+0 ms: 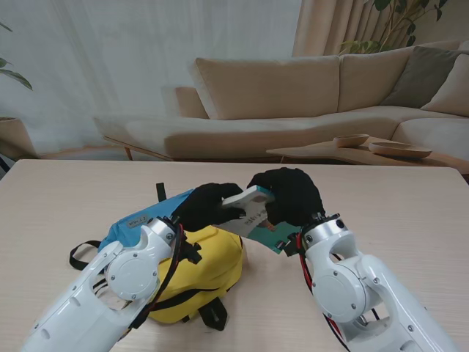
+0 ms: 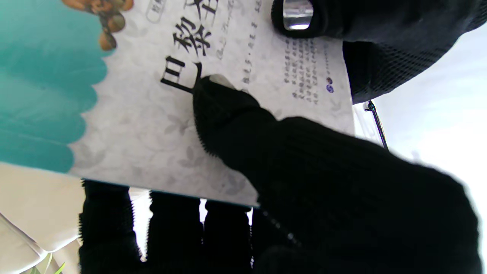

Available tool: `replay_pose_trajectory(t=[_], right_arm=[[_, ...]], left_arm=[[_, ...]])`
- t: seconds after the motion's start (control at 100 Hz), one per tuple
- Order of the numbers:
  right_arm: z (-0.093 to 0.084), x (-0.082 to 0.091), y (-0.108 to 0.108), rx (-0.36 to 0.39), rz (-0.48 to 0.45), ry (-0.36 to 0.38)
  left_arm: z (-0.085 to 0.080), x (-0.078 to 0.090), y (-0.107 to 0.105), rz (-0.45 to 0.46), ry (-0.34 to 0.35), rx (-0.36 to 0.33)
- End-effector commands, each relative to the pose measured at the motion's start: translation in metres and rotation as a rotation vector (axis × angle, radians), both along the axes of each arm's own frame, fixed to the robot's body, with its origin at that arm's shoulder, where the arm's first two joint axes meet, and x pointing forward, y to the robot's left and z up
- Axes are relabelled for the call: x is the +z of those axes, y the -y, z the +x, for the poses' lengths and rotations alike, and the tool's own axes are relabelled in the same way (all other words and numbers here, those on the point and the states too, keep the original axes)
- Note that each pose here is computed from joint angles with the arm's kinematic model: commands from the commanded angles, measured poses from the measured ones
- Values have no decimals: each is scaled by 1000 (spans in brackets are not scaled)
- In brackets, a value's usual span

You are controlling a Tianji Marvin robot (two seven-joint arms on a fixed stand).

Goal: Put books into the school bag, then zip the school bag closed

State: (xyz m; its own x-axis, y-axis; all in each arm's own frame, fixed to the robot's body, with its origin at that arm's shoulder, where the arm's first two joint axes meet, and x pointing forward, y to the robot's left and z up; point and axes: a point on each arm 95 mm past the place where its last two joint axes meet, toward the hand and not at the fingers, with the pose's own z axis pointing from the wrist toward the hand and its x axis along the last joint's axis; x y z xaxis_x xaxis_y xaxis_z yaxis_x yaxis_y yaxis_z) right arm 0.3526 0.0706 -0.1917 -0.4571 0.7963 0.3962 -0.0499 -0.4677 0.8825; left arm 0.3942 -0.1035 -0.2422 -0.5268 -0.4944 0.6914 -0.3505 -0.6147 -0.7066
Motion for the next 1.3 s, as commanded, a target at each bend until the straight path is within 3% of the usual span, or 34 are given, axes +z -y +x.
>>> replay_pose_trajectory(t=[0.0,0.49,0.8,1.01,1.29], right_arm=[[-3,-3,-4,20,-1,-17],[-1,-1,3,31,5,-17],[0,0,23,-17,46,-23],[7,-14,41,-84,96,-66],[11,-47,59,-171,253,-193]], left_arm=[[-2,6,1,-11,7,-10],[-3,8,-11,-106,15,50],[-8,15,-28,-160,43,102],[-14,22,-42,-192,72,134],[-19,29,-54,-245,82,164]])
